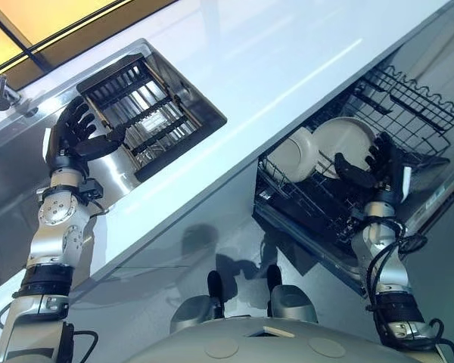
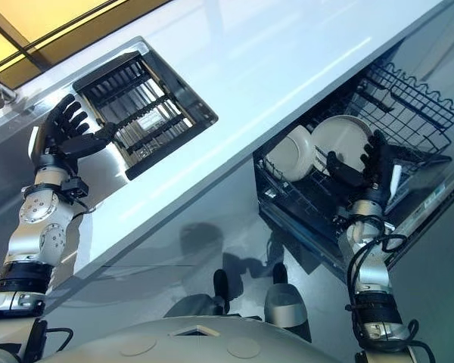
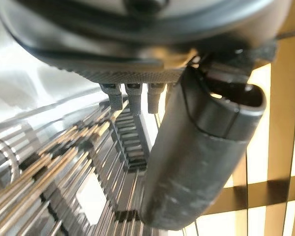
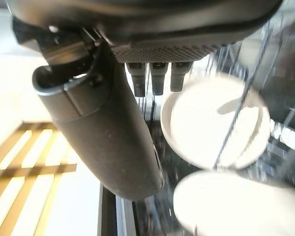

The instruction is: Pick up plates and place into dishwasher.

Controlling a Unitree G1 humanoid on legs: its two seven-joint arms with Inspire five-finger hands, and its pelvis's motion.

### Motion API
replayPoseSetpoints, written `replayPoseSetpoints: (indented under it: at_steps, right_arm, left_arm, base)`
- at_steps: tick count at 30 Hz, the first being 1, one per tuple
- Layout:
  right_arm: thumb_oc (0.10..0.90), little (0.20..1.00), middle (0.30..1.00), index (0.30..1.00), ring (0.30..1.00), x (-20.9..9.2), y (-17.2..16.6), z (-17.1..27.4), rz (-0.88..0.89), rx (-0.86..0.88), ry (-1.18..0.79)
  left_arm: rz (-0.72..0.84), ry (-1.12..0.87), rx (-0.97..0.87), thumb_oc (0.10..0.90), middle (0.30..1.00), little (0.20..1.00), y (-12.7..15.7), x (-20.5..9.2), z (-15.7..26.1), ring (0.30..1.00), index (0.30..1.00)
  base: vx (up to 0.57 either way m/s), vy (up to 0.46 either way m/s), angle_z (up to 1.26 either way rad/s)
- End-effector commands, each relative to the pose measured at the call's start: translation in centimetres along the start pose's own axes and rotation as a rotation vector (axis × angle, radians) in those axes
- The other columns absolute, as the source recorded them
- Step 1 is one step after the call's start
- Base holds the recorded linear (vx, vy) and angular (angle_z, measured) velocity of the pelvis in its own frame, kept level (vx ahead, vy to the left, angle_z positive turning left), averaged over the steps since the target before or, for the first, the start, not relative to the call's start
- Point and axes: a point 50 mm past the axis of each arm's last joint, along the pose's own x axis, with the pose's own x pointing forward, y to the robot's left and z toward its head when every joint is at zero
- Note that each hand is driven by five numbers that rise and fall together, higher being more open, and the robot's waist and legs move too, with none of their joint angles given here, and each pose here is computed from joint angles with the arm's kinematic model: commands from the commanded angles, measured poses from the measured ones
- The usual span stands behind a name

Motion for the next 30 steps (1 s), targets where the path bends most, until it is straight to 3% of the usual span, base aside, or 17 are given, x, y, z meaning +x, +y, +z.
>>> replayPoseSetpoints:
  at_steps: [1, 9, 18, 26, 30]
  right_arm:
    - [0.800, 0.900, 0.900, 0.900, 0.900, 1.7, -1.4, 5.1, -0.048, 0.035, -0.276]
    - [0.800, 0.900, 0.900, 0.900, 0.900, 2.5, -4.5, 2.7, -0.230, -0.020, -0.160]
    - [0.800, 0.900, 0.900, 0.900, 0.900, 1.9, -4.9, -4.1, -0.214, 0.136, 0.241]
    - [0.800, 0.900, 0.900, 0.900, 0.900, 2.6, -2.9, -5.4, -0.007, 0.183, 0.367]
    - [0.800, 0.900, 0.900, 0.900, 0.900, 3.9, -0.8, -4.1, 0.146, 0.361, 0.342]
  left_arm:
    - [0.098, -0.228, -0.017, 0.800, 0.900, 0.900, 2.9, 1.4, 5.2, 0.900, 0.900]
    - [0.112, -0.211, -0.033, 0.800, 0.900, 0.900, 3.5, 1.6, 4.7, 0.900, 0.900]
    - [0.070, -0.207, -0.021, 0.800, 0.900, 0.900, 3.4, 2.4, 5.8, 0.900, 0.900]
    - [0.007, -0.208, -0.006, 0.800, 0.900, 0.900, 2.6, 3.5, 6.9, 0.900, 0.900]
    - [-0.023, -0.208, 0.007, 0.800, 0.900, 0.900, 2.0, 3.7, 7.0, 0.900, 0.900]
  base:
    - [-0.01, -0.009, -0.10]
    - [-0.01, -0.025, -0.03]
    - [0.00, -0.071, 0.02]
    - [0.02, -0.084, 0.10]
    - [0.02, -0.064, 0.08]
